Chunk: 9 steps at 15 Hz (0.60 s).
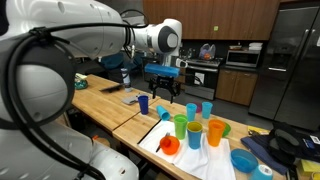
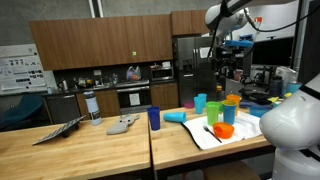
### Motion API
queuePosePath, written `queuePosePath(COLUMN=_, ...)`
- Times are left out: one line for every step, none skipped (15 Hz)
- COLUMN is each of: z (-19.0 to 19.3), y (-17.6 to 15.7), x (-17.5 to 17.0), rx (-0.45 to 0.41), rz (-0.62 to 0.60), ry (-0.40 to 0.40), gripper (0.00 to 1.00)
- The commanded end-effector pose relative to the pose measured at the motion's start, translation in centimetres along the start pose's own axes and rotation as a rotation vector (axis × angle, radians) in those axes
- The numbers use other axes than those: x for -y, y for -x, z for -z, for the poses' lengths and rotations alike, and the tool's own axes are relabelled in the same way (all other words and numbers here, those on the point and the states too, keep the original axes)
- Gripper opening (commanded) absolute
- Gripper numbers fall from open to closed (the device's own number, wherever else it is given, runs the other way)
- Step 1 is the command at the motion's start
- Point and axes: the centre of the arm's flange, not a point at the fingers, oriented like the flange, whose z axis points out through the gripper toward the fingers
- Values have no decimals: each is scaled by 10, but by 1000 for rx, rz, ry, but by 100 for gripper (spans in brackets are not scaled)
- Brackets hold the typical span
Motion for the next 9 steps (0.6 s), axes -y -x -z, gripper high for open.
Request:
queuePosePath(z=0, y=0, x=0, rx=0, rz=0, ry=0, gripper=100)
queuePosePath(z=0, y=0, x=0, rx=0, rz=0, ry=0, gripper=100)
queuePosePath(z=0, y=0, x=0, rx=0, rz=0, ry=0, gripper=100)
queuePosePath(z=0, y=0, x=0, rx=0, rz=0, ry=0, gripper=100)
queuePosePath(z=0, y=0, x=0, rx=0, rz=0, ry=0, gripper=100)
queuePosePath(z=0, y=0, x=0, rx=0, rz=0, ry=0, gripper=100)
queuePosePath(z=0, y=0, x=0, rx=0, rz=0, ry=0, gripper=100)
queuePosePath(z=-1, y=3, x=-2, rx=-1, rz=-7, ry=19, gripper=100)
queuePosePath(z=-2, y=3, x=-3, rx=7, rz=-29, ry=33, gripper=100)
